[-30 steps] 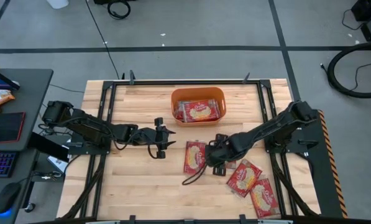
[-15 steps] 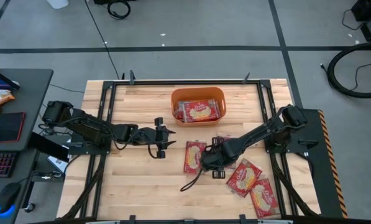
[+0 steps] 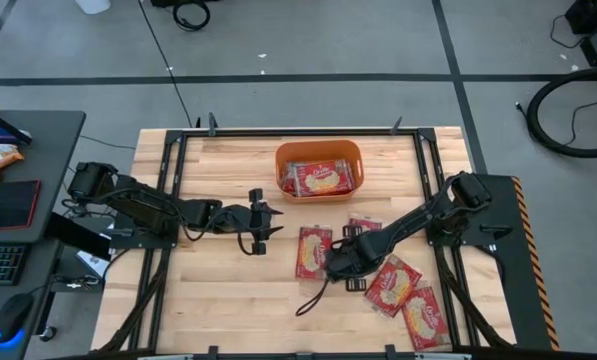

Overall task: Sort popcorn bags into baskets
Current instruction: Put the red popcorn bag into the orange bin

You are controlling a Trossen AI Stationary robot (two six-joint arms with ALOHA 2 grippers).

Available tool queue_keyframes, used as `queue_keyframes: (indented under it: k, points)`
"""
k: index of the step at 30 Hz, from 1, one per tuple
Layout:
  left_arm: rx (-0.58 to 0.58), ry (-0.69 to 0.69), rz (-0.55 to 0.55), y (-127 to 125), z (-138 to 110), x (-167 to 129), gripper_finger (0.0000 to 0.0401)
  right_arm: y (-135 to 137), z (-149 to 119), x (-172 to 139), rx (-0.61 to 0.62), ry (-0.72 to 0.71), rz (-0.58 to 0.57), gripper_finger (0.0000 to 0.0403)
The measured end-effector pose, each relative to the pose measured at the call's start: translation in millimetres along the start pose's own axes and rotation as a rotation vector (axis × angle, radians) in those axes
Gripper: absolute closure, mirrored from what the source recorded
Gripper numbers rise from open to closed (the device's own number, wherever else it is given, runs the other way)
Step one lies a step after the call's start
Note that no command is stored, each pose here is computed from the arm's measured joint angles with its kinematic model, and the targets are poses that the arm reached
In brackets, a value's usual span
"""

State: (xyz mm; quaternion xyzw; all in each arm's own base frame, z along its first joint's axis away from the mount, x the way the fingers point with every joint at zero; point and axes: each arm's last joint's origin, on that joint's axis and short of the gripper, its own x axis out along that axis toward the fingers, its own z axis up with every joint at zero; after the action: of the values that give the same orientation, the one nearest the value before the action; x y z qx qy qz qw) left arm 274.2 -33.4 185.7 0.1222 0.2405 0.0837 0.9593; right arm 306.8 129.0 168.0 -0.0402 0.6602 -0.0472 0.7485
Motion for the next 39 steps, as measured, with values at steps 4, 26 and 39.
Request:
queue_keyframes:
  k: [4, 26, 39]
  points:
    - [0.000, -0.001, 0.001, 0.0, 0.1, 0.0, 0.0216, -0.9, -5.1, 4.1, 0.016, 0.028, -0.009, 0.0196]
    - [0.000, -0.002, 0.001, 0.0, 0.2, 0.0, 0.0216, -2.9, -34.9, 19.7, 0.061, 0.223, -0.019, 0.0196]
    - [0.000, -0.002, 0.001, 0.1, 0.3, -0.1, 0.0216, -3.6, -20.3, -11.0, 0.053, 0.225, -0.083, 0.0196]
